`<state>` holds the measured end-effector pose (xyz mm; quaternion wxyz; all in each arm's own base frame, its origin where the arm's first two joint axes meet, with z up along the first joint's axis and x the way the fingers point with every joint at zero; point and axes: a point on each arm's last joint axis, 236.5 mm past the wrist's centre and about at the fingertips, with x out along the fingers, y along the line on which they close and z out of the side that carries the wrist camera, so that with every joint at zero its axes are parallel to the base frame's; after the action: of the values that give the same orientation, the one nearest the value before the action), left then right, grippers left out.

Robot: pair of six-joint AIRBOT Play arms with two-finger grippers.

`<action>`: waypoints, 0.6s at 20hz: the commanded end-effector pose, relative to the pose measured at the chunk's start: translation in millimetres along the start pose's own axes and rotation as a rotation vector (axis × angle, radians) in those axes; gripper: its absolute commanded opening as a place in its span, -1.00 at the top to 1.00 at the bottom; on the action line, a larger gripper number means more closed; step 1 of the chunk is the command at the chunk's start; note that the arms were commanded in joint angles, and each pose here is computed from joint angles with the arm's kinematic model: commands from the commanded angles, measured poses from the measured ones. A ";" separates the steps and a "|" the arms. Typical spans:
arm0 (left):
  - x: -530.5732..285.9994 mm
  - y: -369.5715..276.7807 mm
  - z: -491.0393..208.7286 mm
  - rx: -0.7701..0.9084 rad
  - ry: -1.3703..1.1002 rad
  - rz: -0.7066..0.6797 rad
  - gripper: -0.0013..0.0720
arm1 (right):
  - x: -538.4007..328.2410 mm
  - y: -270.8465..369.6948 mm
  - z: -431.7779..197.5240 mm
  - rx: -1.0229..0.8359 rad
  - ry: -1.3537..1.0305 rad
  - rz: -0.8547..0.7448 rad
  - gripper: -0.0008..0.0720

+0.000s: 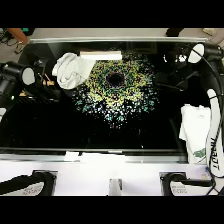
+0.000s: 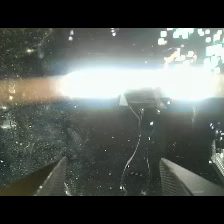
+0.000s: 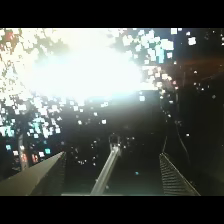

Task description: Fold the shirts.

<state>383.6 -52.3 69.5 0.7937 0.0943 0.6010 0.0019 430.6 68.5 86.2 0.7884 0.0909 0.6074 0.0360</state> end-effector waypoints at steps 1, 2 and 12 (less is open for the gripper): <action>0.4 0.2 0.0 0.000 0.001 0.001 -0.99 | -0.6 0.6 0.1 -0.001 -0.001 0.001 -0.71; 0.4 0.1 0.0 0.000 0.001 0.000 -0.99 | -0.6 0.7 0.1 -0.001 -0.001 0.001 -0.71; -28.5 -28.6 133.6 -0.154 -0.563 -0.167 -0.96 | -2.2 5.2 27.2 -0.001 -0.116 0.020 -0.71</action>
<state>457.5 -84.1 96.9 0.8867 0.0259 0.4611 -0.0218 443.0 69.4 90.1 0.8043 0.0947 0.5854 0.0372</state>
